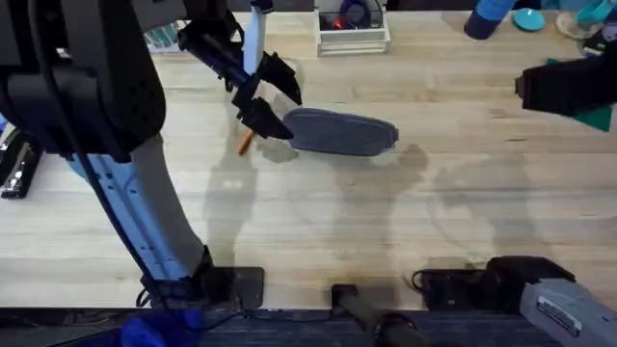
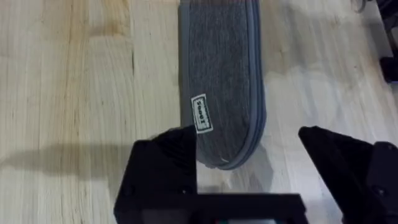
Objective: Unzip the bag, pick up the pens from the table one at a time and place them inside, then zip the bag closed.
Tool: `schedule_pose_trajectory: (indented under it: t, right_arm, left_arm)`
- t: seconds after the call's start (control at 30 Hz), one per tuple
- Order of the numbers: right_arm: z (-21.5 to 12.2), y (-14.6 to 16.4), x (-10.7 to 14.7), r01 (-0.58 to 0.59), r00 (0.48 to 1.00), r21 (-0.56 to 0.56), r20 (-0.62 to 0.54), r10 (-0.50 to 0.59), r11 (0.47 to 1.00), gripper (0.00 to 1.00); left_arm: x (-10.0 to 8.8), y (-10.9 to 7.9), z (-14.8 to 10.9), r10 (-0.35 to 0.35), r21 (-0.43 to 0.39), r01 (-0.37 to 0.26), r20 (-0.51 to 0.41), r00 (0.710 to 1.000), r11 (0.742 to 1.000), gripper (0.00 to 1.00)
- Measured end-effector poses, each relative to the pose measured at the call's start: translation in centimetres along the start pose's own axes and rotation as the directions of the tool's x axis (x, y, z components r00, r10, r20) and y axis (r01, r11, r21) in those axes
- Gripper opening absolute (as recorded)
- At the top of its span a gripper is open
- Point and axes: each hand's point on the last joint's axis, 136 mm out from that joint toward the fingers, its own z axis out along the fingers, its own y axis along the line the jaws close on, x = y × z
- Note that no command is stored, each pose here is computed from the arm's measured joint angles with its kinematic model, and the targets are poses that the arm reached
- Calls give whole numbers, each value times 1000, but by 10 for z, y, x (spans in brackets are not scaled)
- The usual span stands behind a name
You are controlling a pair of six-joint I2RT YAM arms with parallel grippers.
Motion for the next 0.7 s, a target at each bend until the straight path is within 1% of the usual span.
schedule_pose_trajectory:
  t: [0.1, 0.13, 0.17, 0.2, 0.33, 0.37, 0.43, 0.7]
  right_arm:
    - [0, 0, 0, 0, 1000, 0, 0, 0, 1000, 996]
    - [0, 0, 0, 0, 1000, 0, 0, 0, 1000, 997]
    - [0, 0, 0, 0, 1000, 0, 0, 0, 1000, 997]
    - [0, 0, 0, 0, 1000, 0, 0, 0, 1000, 997]
    - [0, 0, 1, 0, 1000, -1, -4, 0, 1000, 996]
    - [0, 0, 2, -1, 1000, -2, -7, 1, 1000, 996]
    - [0, 1, 3, -1, 1000, -4, -14, 1, 1000, 996]
    - [0, 2, 5, 10, 1000, -6, -22, -10, 1000, 997]
  left_arm:
    - [0, 0, 0, -2, 1, 2, 0, 1000, 1000, 995]
    - [0, 0, 0, -7, 2, 7, 0, 1000, 1000, 958]
    - [0, 0, 0, -5, 1, 5, 1, 1000, 1000, 850]
    - [0, 0, 0, -6, 0, 6, 1, 1000, 1000, 711]
    - [0, 2, 0, 0, -6, 0, 1, 1000, 1000, 118]
    - [0, 3, 0, 4, -9, -4, 1, 1000, 1000, 62]
    - [0, 2, 0, 3, -9, -3, 1, 1000, 1000, 46]
    - [0, 3, 0, 7, -12, -7, 2, 1000, 1000, 45]
